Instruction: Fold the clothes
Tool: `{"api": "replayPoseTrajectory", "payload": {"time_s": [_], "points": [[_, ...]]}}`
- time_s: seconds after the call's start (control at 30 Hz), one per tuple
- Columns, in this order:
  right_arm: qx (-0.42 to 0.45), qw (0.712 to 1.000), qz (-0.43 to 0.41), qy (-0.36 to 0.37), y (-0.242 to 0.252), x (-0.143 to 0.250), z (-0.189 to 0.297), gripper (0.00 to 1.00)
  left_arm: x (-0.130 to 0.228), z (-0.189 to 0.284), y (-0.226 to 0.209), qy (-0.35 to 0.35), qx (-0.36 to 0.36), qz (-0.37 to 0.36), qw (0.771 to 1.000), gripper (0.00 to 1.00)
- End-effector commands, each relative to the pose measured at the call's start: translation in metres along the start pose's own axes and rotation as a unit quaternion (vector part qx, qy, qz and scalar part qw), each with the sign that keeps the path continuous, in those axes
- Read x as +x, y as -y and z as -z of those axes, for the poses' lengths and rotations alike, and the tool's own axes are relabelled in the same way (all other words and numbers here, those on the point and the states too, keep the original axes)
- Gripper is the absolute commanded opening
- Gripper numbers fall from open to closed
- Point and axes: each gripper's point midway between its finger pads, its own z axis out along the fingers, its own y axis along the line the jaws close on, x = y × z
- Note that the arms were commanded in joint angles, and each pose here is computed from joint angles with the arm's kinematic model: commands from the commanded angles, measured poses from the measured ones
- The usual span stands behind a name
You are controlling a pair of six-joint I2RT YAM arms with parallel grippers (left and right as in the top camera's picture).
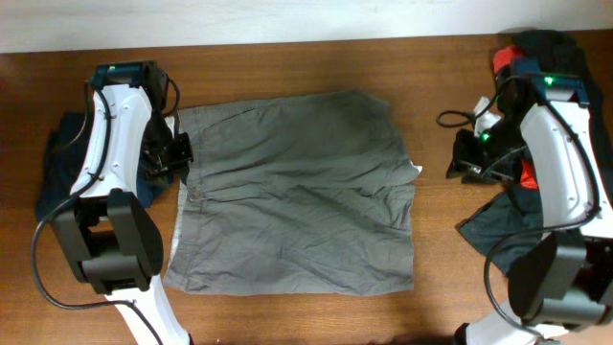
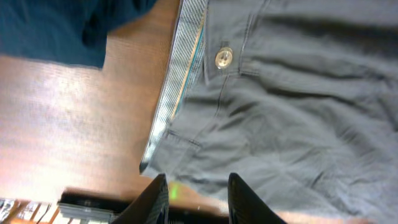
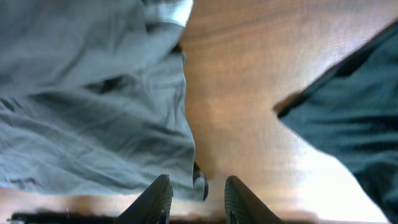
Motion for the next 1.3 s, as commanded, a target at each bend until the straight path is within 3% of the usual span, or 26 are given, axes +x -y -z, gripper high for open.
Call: {"api": "replayPoseTrajectory", "payload": {"time_s": [0.0,0.1,0.27,0.3,0.37,0.47,0.67,1.0,1.27], "points": [[0.005,1.000,0.000,0.007,0.002,0.033,0.009,0.34,0.020,0.023,-0.006,0.012,0.001,0.004,1.000,0.32],[0.003,1.000,-0.011,0.018,0.002,0.062,0.005,0.35,0.038,0.037,-0.010,0.035,0.007,0.011,0.999,0.32],[-0.001,1.000,-0.025,0.015,-0.006,0.116,-0.032,0.61,0.076,0.042,-0.017,0.121,0.030,0.033,0.992,0.33],[0.001,1.000,-0.027,0.010,-0.008,0.123,-0.040,0.64,0.083,0.037,-0.018,0.134,0.035,0.038,0.990,0.37],[0.000,1.000,-0.025,-0.012,-0.013,0.139,-0.063,0.71,0.100,0.018,-0.016,0.156,0.057,0.042,0.985,0.54],[-0.033,0.998,-0.017,-0.046,-0.028,0.159,-0.106,0.71,0.116,-0.017,-0.006,0.167,0.099,0.036,0.980,0.66],[-0.032,0.996,-0.048,-0.062,-0.015,0.179,-0.152,0.67,0.135,-0.090,-0.005,0.119,0.110,0.087,0.983,0.67],[-0.047,0.998,-0.036,-0.031,-0.017,0.167,-0.163,0.65,0.150,-0.137,-0.008,0.086,0.110,0.166,0.976,0.66],[-0.046,0.998,-0.035,-0.032,-0.017,0.168,-0.164,0.64,0.139,-0.149,-0.005,0.105,0.128,0.233,0.958,0.67]]}}
